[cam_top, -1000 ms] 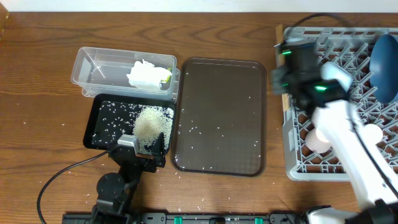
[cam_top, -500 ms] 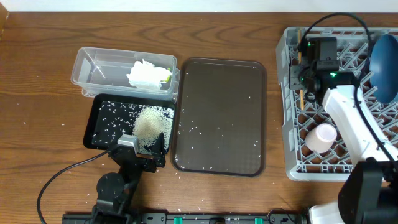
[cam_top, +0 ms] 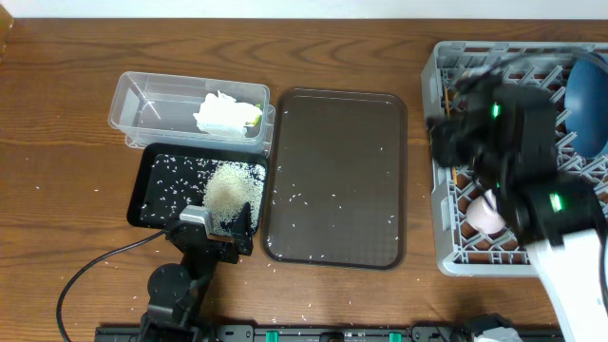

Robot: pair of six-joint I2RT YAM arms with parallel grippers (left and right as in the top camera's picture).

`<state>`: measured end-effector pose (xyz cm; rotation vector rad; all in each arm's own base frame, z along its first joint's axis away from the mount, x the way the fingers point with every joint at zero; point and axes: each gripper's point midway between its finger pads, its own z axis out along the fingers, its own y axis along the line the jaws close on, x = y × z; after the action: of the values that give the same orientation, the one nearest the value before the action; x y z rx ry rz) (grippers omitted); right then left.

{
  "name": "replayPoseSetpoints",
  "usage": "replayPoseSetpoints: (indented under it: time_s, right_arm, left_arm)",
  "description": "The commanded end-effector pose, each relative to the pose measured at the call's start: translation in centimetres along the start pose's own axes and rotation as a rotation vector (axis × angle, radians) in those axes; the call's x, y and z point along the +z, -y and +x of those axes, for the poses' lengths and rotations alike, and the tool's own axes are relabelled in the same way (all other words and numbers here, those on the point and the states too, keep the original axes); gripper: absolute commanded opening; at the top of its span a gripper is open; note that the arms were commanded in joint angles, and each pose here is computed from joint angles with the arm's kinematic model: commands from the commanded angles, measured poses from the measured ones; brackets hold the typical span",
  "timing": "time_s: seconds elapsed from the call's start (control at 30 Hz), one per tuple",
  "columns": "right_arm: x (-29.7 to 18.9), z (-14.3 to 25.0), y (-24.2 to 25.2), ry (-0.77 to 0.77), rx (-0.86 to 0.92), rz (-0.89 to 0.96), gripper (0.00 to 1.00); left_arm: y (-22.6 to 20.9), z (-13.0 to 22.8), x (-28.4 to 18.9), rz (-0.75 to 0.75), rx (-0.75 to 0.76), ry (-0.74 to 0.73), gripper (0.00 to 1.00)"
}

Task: Sort waste into correct bins and load items into the dishwasher rack

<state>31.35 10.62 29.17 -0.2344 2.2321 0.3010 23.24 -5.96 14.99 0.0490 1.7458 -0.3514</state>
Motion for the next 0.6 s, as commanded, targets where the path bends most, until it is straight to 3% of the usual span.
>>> replayPoseSetpoints:
  time_s: [0.0,0.27,0.57]
  right_arm:
    - [-2.8,0.6,-4.9,0.018,-0.056,-0.174,0.99]
    - [-7.4,1.0,-8.9,0.097,-0.141,-0.316,0.99]
    - [-7.6,4.7,-7.8,-0.043,-0.140,-0.281,0.99]
  left_arm:
    - [0.0,1.3,0.2,0.010,-0.009,-0.031,0.96]
    - [0.0,1.3,0.2,0.010,-0.009,-0.031,0.96]
    - [0.0,1.3,0.2,0.010,-0.009,-0.031,0.96]
